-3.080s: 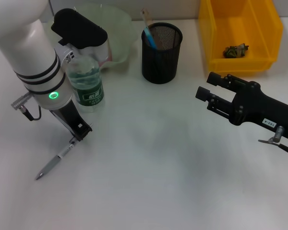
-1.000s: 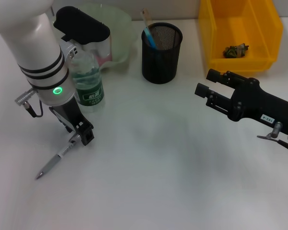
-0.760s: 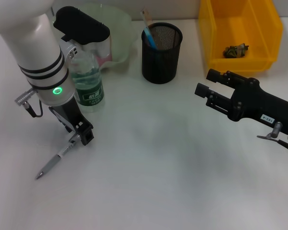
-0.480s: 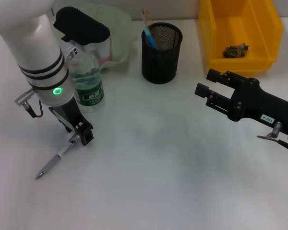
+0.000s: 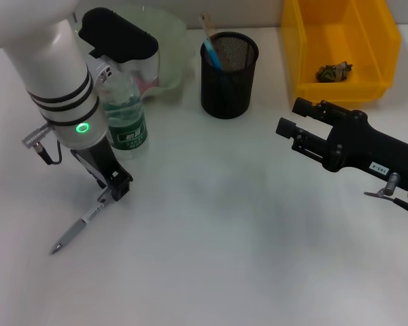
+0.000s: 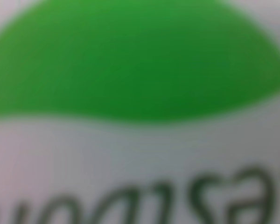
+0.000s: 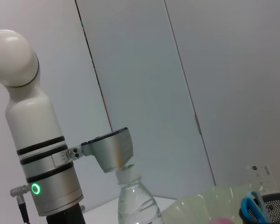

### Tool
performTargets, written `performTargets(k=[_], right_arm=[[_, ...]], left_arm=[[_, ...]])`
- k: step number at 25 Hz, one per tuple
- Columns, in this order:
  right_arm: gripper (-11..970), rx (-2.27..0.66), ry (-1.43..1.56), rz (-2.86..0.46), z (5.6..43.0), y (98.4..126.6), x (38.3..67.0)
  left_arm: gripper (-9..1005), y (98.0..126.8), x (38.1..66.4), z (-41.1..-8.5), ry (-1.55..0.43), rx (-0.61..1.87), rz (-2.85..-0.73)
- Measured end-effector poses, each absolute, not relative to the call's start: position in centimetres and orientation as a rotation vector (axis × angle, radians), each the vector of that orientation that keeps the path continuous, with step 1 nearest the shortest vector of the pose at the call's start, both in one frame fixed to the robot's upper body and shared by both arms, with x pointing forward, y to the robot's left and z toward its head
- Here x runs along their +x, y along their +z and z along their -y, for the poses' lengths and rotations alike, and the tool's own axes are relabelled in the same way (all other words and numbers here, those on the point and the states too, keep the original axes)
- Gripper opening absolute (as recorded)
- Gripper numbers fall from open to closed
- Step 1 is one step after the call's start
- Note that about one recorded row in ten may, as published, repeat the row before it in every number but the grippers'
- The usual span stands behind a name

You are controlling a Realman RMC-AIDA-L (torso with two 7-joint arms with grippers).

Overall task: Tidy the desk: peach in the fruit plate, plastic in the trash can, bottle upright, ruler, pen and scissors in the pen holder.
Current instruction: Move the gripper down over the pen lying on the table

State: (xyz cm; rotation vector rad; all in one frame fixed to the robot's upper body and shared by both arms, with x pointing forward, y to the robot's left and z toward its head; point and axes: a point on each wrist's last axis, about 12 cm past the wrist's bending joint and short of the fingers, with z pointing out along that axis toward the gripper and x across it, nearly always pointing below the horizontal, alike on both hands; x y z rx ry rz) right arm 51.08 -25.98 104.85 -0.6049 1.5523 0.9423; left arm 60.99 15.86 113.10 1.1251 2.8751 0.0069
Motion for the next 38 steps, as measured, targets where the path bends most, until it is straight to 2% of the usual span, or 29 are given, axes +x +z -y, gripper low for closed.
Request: performTargets(k=[1, 6, 34, 38], right_arm=[[582, -0.605, 0.942, -1.552, 25.97, 104.86, 51.08], [582, -0.605, 0.942, -1.552, 25.98, 104.86, 51.09], [582, -0.605, 0.943, -1.552, 25.96, 104.85, 51.08], [582, -0.604, 0.943, -1.553, 25.99, 104.83, 51.04]], left_arm=[[353, 113.11, 61.00, -15.84, 0.007, 1.126, -2.874], [310, 113.13, 60.99, -15.77, -0.001, 1.126, -2.874], [260, 112.70, 60.88, -15.87, 0.020, 1.143, -2.886], [211, 112.66, 60.84, -15.86, 0.027, 1.153, -2.884]])
